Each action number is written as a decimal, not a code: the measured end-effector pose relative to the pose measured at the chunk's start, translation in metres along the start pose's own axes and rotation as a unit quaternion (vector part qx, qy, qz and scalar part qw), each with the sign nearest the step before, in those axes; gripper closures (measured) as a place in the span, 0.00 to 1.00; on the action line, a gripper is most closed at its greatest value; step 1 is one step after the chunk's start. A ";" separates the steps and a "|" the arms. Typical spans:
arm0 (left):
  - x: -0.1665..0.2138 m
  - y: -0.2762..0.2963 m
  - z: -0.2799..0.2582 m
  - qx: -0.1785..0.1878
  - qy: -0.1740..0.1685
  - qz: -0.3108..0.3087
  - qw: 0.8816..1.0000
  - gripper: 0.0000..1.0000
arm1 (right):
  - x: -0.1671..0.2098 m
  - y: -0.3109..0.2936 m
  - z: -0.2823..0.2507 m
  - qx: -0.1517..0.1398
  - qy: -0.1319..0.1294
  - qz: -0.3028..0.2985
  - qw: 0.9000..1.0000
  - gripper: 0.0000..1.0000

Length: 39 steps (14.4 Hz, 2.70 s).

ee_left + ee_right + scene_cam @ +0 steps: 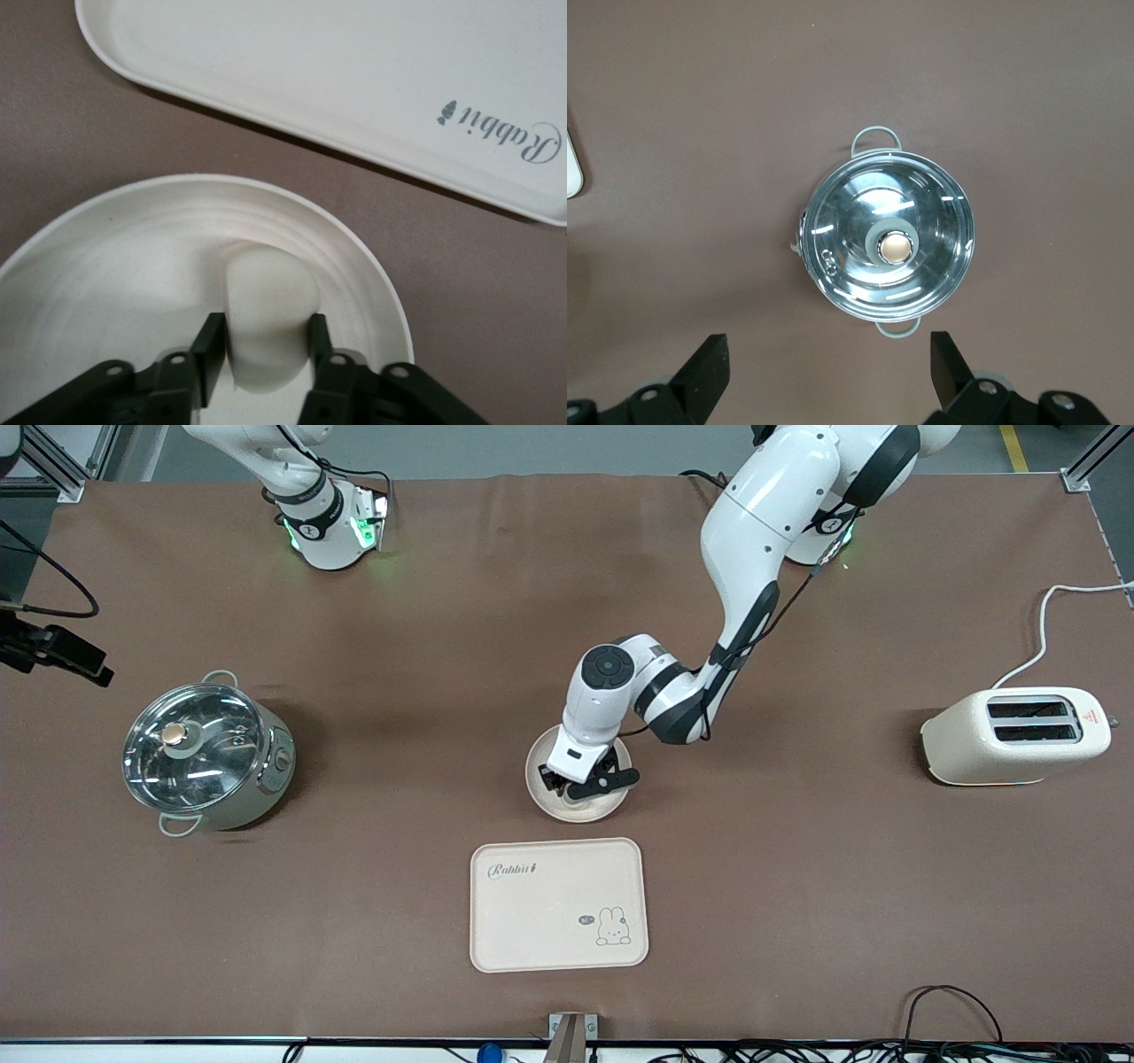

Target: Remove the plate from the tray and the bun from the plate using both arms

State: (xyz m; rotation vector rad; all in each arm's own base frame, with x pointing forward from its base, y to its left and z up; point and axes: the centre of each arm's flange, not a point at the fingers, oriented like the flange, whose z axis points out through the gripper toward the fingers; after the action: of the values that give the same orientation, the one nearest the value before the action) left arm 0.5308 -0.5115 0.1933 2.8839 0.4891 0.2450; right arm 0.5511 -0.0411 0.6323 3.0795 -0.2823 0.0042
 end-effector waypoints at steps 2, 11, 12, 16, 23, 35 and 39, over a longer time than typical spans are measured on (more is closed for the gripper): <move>0.004 0.001 -0.006 0.000 0.004 0.000 1.000 0.78 | -0.005 -0.006 -0.011 0.000 -0.003 -0.006 1.000 0.00; 0.229 -0.168 -0.122 0.064 -0.053 0.139 0.987 0.89 | -0.048 0.006 -0.070 0.000 0.007 -0.011 1.000 0.00; 0.239 -0.195 -0.108 0.067 -0.066 0.155 0.984 0.89 | -0.048 0.006 -0.070 0.000 0.007 -0.011 1.000 0.00; 0.262 -0.256 -0.066 0.055 -0.093 0.168 0.980 0.91 | -0.049 0.005 -0.069 0.000 0.005 -0.012 1.000 0.00; 0.291 -0.243 -0.141 0.049 -0.066 0.198 0.977 0.34 | -0.049 0.002 -0.069 0.000 0.004 -0.015 1.000 0.00; 0.260 -0.249 -0.482 0.097 -0.033 0.190 0.976 0.00 | -0.051 0.002 -0.068 -0.001 -0.005 -0.015 1.000 0.00; 0.236 -0.268 -0.519 0.119 -0.058 0.176 0.975 0.00 | -0.051 0.002 -0.067 0.004 -0.006 -0.015 1.000 0.00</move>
State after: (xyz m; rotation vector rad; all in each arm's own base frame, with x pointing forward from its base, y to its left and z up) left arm 0.5665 -0.0928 0.6632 3.1825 -0.0207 0.0716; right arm 0.5006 -0.0307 0.6994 3.0914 -0.2372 -0.0146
